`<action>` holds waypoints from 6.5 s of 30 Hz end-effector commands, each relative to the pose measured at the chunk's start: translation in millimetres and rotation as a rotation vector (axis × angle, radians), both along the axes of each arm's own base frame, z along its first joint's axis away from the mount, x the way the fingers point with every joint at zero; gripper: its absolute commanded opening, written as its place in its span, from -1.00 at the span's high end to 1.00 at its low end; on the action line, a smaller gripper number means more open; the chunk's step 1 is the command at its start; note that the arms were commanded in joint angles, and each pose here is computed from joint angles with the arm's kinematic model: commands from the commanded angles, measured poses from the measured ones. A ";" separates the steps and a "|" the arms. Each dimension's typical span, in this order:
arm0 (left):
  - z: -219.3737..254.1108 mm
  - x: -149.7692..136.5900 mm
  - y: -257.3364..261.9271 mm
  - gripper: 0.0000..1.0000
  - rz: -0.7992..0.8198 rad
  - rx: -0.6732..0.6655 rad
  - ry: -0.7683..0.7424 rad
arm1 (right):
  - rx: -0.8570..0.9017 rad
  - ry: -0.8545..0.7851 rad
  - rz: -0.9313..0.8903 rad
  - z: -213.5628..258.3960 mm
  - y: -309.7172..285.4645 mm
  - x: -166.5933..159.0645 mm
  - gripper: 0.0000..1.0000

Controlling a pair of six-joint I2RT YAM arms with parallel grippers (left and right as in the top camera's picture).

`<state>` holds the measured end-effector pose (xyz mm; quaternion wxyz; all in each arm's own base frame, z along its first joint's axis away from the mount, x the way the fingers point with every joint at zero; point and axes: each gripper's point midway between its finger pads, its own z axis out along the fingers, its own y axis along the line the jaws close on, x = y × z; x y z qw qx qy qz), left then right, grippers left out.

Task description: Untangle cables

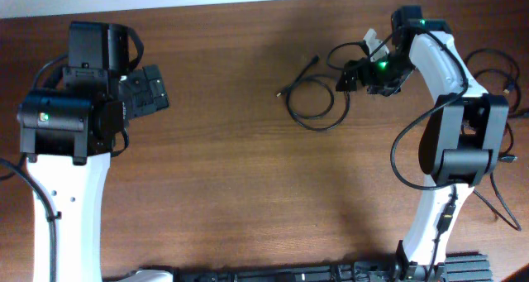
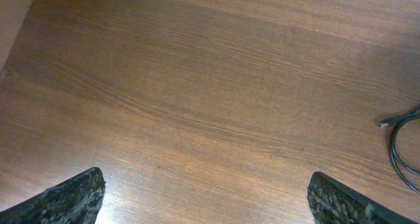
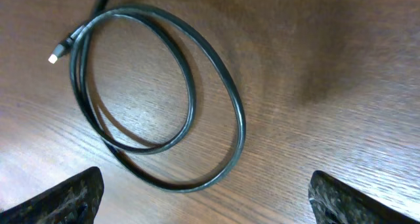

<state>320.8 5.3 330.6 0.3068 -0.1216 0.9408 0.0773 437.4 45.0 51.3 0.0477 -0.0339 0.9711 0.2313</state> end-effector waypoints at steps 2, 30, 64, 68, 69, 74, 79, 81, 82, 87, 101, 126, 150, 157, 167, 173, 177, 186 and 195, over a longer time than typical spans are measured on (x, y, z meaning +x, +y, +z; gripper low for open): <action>8.7 -2.4 1.1 -0.98 0.011 -0.010 -0.030 | 0.076 0.043 0.042 -21.4 14.5 -17.4 -0.98; 8.7 -2.4 1.1 -0.98 0.011 -0.010 -0.030 | 0.281 0.022 0.070 -49.6 75.4 -33.7 -0.95; 8.7 -2.4 1.1 -0.98 0.011 -0.010 -0.030 | -0.096 -0.657 -0.471 249.8 -147.6 108.4 0.92; 8.7 -2.4 1.1 -0.98 0.011 -0.010 -0.030 | -0.204 -0.535 -0.556 222.7 -183.4 87.6 0.92; 8.7 -2.4 1.1 -0.98 0.011 -0.010 -0.030 | -0.235 -0.505 -0.544 214.1 -186.7 83.0 0.92; 8.7 -2.4 1.1 -0.98 0.011 -0.010 -0.030 | -0.344 -0.390 -0.543 187.5 -199.9 64.2 0.92; 8.7 -2.4 1.1 -0.98 0.011 -0.010 -0.030 | -0.348 -0.337 -0.539 180.8 -197.3 53.6 -0.96; 8.7 -2.4 1.1 -0.98 0.011 -0.010 -0.030 | -0.346 -0.325 -0.537 179.4 -196.4 51.2 -0.97; 8.7 -2.4 1.1 -0.98 0.011 -0.010 -0.030 | -0.345 -0.316 -0.536 178.4 -195.7 49.5 -0.97; 8.7 -2.4 1.1 -0.98 0.011 -0.010 -0.030 | -0.336 -0.205 -0.519 171.8 -185.8 22.1 -0.98; 8.7 -2.4 1.1 -0.98 0.011 -0.010 -0.030 | -0.660 -0.459 -0.656 329.4 -144.2 -86.0 -0.99; 8.7 -2.4 1.1 -0.98 0.011 -0.010 -0.030 | -0.615 -0.500 -0.550 327.5 -76.5 -76.0 -0.99; -58.9 -14.9 3.4 -0.98 0.011 -0.068 -0.437 | -0.615 -0.500 -0.550 327.5 -76.5 -76.0 -1.00; -80.4 -24.3 -5.0 -0.98 -0.051 -0.154 -0.907 | -0.615 -0.500 -0.550 327.5 -76.5 -76.0 -1.00; -119.8 -57.4 -0.4 -0.98 -0.115 -0.039 -1.090 | -0.615 -0.500 -0.550 327.5 -76.5 -76.0 -1.00; -144.6 -63.0 7.1 -0.98 -0.111 0.007 -0.982 | -0.615 -0.500 -0.550 327.5 -76.5 -76.0 -0.99; -172.9 -68.5 11.9 -0.98 -0.099 0.004 -0.870 | -0.615 -0.500 -0.550 327.5 -76.5 -76.0 -1.00; -170.6 -77.6 24.6 -0.98 -0.045 -0.003 -0.893 | -0.615 -0.500 -0.550 327.5 -76.5 -76.0 -0.99; -170.2 -76.9 20.7 -0.98 -0.067 -0.012 -0.893 | -0.615 -0.500 -0.550 327.5 -76.5 -76.0 -1.00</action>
